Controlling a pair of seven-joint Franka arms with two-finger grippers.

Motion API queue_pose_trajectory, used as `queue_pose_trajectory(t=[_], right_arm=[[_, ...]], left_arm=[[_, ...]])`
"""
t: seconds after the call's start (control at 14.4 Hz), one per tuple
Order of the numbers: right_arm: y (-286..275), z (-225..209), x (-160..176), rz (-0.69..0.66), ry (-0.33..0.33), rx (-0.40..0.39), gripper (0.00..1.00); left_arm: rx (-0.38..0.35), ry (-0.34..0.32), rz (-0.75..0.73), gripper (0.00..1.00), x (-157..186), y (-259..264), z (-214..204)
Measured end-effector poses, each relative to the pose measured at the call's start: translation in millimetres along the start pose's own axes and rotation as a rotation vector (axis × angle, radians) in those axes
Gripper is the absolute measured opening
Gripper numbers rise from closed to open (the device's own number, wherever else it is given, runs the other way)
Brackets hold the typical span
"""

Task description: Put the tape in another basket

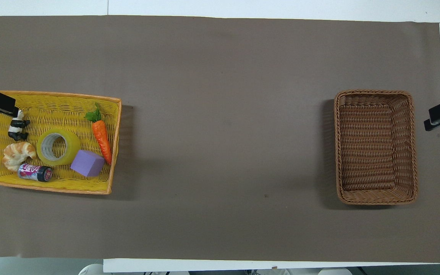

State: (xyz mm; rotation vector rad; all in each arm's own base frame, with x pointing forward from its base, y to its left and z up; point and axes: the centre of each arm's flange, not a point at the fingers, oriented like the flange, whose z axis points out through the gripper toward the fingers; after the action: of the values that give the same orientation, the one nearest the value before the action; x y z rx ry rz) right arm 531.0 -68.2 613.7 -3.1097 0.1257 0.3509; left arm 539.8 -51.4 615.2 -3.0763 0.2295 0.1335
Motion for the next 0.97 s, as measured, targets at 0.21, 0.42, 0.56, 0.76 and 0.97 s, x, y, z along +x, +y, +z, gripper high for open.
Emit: queue_pose_trajectory(t=[0.21, 0.42, 0.56, 0.76, 0.97], right_arm=[[0, 0, 0, 0.000, 0.000, 0.000, 1.00], [0, 0, 0, 0.000, 0.000, 0.000, 1.00], [0, 0, 0, 0.000, 0.000, 0.000, 1.00], [0, 0, 0, 0.000, 0.000, 0.000, 1.00], [0, 0, 0, 0.000, 0.000, 0.000, 1.00]], left_arm=[[0.000, 0.000, -0.004, 1.00, 0, -2, 0], [-0.003, -0.011, -0.022, 1.00, -1, -12, 5], [-0.004, -0.013, -0.031, 1.00, -1, -17, 7], [0.002, 0.058, -0.042, 1.00, 4, -23, 22], [0.003, 0.085, -0.076, 1.00, -12, -41, 91]])
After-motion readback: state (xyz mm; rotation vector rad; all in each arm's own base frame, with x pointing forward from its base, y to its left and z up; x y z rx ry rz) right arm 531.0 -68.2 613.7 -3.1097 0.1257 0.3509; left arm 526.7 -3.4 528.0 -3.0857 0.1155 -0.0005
